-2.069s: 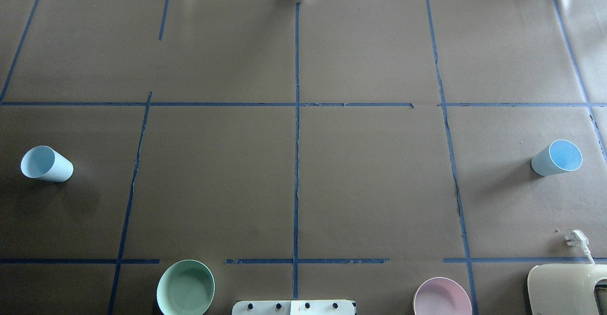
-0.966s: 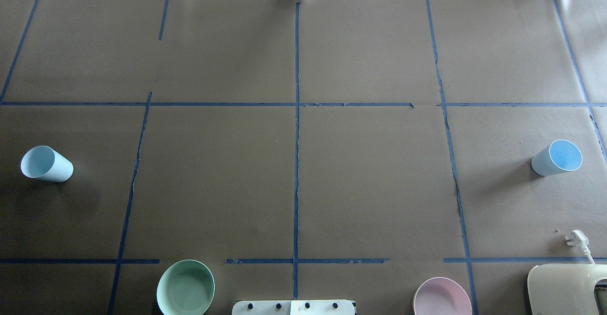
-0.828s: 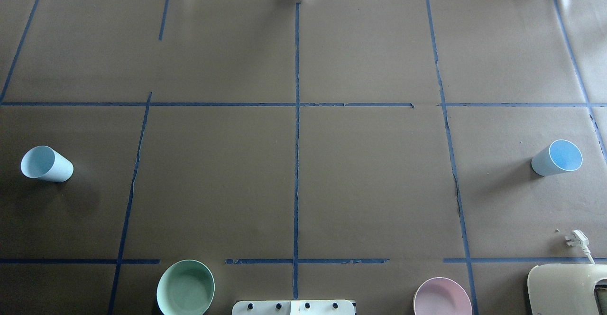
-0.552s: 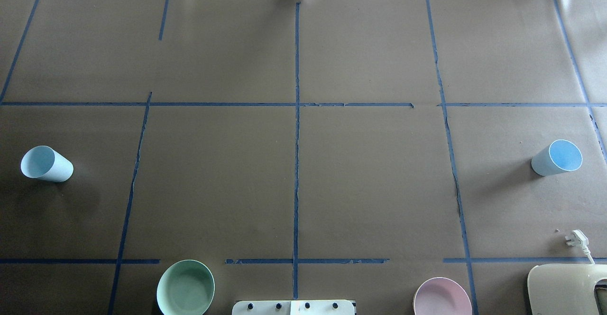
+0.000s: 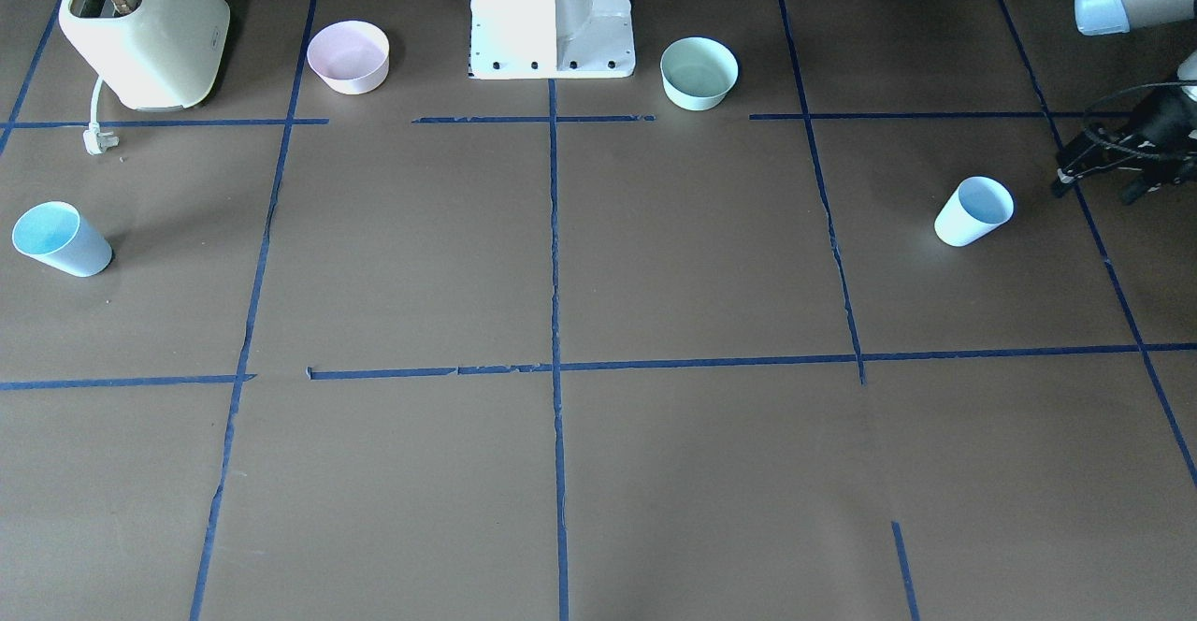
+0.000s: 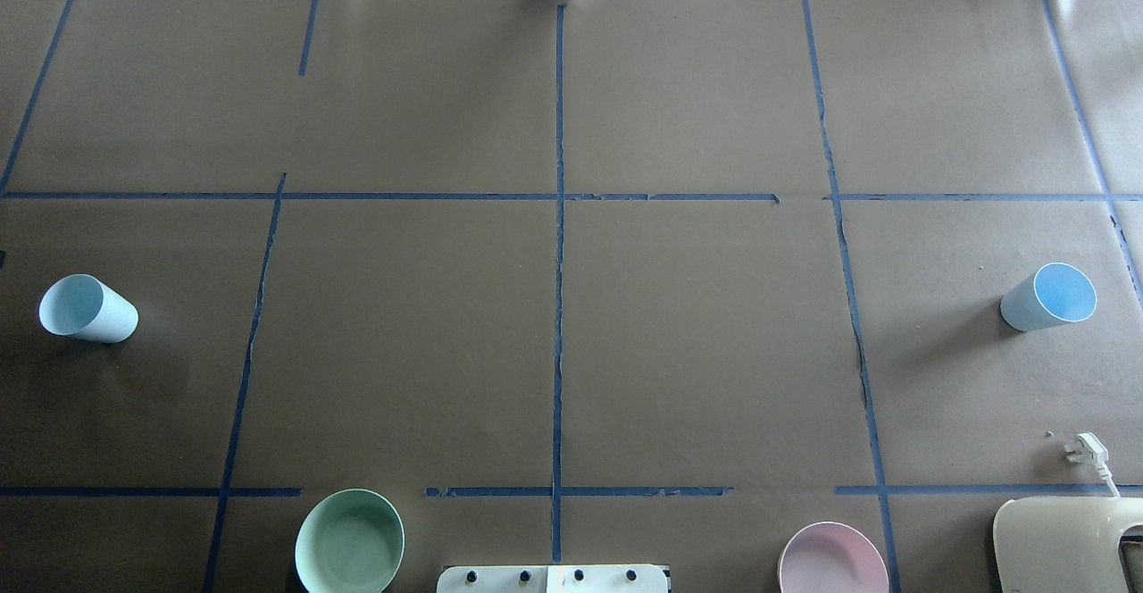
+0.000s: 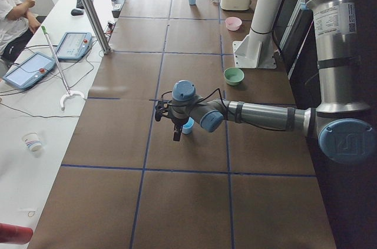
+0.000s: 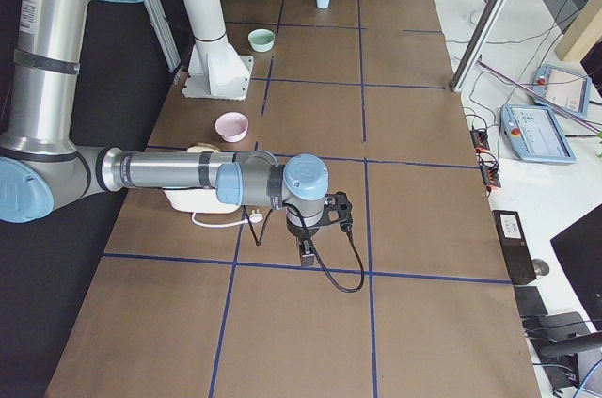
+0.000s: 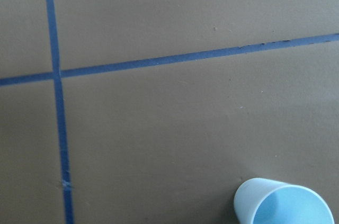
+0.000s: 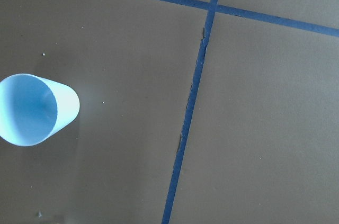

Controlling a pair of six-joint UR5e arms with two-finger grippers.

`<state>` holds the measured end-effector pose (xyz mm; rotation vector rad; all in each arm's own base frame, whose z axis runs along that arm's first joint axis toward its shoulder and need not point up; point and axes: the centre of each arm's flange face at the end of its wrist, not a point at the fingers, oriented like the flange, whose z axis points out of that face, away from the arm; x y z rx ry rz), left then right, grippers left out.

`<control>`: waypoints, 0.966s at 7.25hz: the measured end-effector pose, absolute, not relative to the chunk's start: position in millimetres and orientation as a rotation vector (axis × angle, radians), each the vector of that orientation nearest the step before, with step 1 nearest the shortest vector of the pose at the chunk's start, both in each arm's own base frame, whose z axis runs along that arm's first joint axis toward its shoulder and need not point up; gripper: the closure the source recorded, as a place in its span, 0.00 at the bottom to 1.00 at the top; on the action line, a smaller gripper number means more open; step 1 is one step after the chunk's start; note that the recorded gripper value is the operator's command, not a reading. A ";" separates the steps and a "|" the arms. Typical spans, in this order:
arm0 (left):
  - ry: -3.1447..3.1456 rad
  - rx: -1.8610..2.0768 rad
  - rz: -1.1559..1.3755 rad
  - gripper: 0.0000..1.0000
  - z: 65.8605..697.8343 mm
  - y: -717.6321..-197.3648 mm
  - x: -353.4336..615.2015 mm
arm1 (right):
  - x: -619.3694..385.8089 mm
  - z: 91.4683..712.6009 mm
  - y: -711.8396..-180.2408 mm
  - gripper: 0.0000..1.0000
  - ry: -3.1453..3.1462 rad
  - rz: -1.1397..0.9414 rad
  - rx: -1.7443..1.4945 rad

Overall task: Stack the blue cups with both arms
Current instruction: 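Reach the left gripper down to the light-blue cup and grasp it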

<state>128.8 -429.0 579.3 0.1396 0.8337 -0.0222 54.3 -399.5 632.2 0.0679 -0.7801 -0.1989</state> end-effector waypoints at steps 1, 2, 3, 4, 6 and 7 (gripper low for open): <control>0.829 0.112 -0.040 0.00 580.3 -424.7 147.9 | 54.3 632.6 -399.4 0.00 -0.781 -0.199 0.067; 0.827 0.085 -0.041 0.00 581.2 -420.1 166.9 | 54.3 632.8 -399.4 0.00 -0.781 -0.198 0.066; 0.818 0.068 -0.030 0.00 583.6 -415.5 182.3 | 54.3 632.9 -399.3 0.00 -0.781 -0.198 0.066; 0.805 0.057 -0.019 0.22 588.4 -411.4 193.3 | 54.2 633.2 -399.3 0.00 -0.781 -0.198 0.065; 0.788 0.031 -0.026 0.93 599.0 -408.7 202.9 | 54.3 633.6 -399.3 0.00 -0.781 -0.198 0.065; 0.788 0.021 -0.046 0.97 599.1 -409.4 205.3 | 54.2 633.6 -399.3 0.00 -0.781 -0.198 0.065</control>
